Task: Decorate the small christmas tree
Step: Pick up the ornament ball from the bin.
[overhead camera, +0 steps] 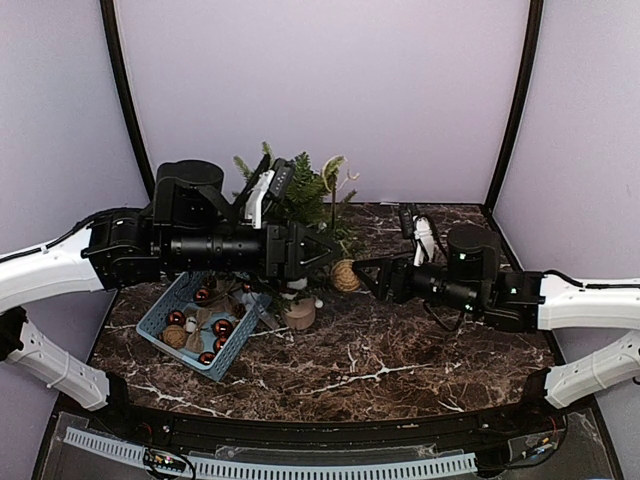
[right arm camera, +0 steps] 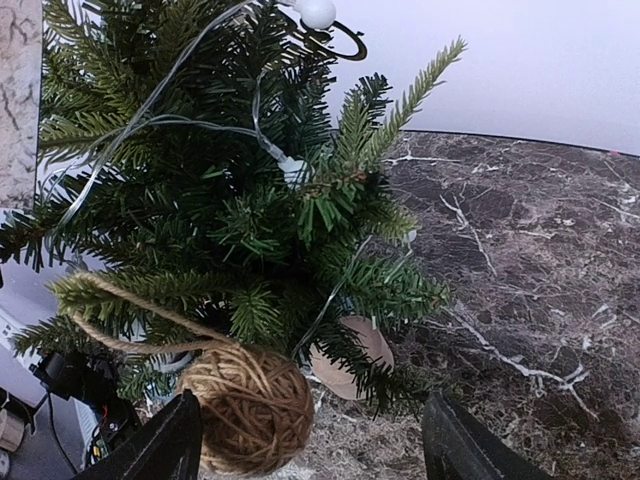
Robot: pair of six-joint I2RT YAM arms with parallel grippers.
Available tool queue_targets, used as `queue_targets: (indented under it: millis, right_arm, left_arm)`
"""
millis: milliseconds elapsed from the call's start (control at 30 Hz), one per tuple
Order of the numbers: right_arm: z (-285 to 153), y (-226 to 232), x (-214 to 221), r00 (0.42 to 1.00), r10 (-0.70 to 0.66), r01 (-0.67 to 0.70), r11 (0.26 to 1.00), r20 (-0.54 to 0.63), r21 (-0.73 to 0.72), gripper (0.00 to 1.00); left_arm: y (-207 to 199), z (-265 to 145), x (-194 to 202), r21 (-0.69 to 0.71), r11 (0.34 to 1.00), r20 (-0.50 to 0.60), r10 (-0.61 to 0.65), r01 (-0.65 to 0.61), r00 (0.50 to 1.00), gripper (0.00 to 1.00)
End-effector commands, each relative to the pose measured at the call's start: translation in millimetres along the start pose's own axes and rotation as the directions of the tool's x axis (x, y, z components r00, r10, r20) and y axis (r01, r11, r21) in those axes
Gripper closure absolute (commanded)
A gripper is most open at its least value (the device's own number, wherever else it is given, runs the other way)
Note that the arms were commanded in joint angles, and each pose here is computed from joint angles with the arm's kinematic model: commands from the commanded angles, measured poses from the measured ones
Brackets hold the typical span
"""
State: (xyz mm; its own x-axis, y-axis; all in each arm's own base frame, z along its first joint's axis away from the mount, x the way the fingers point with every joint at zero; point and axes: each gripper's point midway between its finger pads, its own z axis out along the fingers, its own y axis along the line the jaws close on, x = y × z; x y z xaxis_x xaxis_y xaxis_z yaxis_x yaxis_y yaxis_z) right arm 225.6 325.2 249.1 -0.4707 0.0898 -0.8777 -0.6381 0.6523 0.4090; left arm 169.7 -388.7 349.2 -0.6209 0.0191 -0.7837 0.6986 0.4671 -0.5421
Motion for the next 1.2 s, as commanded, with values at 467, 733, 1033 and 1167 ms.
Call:
queue_targets:
  millis: [467, 733, 1033, 1167]
  right_arm:
    - [-39, 17, -28, 0.996, -0.044, 0.047, 0.998, 0.075, -0.037, 0.22]
    - [-27, 32, -5, 0.998, -0.060, 0.060, 0.998, 0.015, 0.009, 0.18]
    - [1, 11, -3, 0.998, -0.051, 0.045, 0.973, 0.023, 0.225, 0.11]
    - [2, -4, 3, 0.999, -0.048, 0.046, 0.946, -0.001, 0.321, 0.11]
  left_arm:
    - [-36, -26, -14, 0.133, 0.989, -0.047, 0.074, -0.067, 0.996, 0.23]
    - [-25, -56, -12, 0.066, 0.996, -0.063, 0.057, -0.053, 0.996, 0.18]
    - [-13, -72, -8, 0.016, 1.000, -0.048, 0.019, -0.018, 0.999, 0.15]
    - [-9, -75, -6, -0.001, 1.000, -0.051, 0.015, -0.015, 0.999, 0.14]
